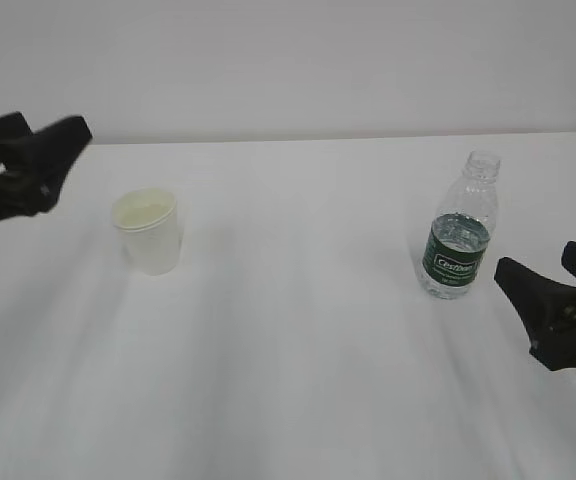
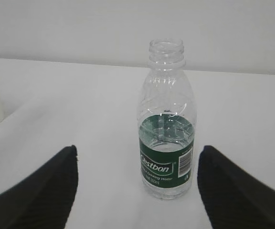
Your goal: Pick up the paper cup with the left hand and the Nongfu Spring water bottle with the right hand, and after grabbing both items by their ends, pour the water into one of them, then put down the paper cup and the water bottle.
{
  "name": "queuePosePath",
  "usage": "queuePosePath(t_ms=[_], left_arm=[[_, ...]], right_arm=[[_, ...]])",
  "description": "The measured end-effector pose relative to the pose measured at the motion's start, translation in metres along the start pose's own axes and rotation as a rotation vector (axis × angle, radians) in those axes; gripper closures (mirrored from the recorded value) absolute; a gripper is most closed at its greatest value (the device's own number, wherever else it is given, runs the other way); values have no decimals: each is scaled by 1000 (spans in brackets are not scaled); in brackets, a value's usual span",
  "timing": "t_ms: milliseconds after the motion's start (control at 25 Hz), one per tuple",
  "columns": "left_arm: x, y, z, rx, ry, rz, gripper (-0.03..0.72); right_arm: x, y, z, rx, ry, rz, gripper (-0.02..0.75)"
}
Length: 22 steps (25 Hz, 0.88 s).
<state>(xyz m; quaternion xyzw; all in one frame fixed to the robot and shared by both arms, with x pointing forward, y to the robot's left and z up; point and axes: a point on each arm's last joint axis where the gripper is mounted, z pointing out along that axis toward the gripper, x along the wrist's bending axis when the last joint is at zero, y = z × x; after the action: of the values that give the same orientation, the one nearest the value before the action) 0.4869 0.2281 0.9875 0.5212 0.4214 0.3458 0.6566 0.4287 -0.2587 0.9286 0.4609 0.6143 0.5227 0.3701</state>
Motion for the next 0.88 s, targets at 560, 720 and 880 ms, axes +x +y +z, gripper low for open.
queuePosePath(t_ms=[560,720,880], left_arm=[[-2,35,-17,-66,80,-68,143],[-2,35,-17,-66,79,-96,148],[-2,36,-17,-74,83,-102,148]], right_arm=[[-6,28,-2,-142,-66,10,145],[-7,45,2,-221,-71,1,145],[-9,61,6,-284,-80,-1,145]])
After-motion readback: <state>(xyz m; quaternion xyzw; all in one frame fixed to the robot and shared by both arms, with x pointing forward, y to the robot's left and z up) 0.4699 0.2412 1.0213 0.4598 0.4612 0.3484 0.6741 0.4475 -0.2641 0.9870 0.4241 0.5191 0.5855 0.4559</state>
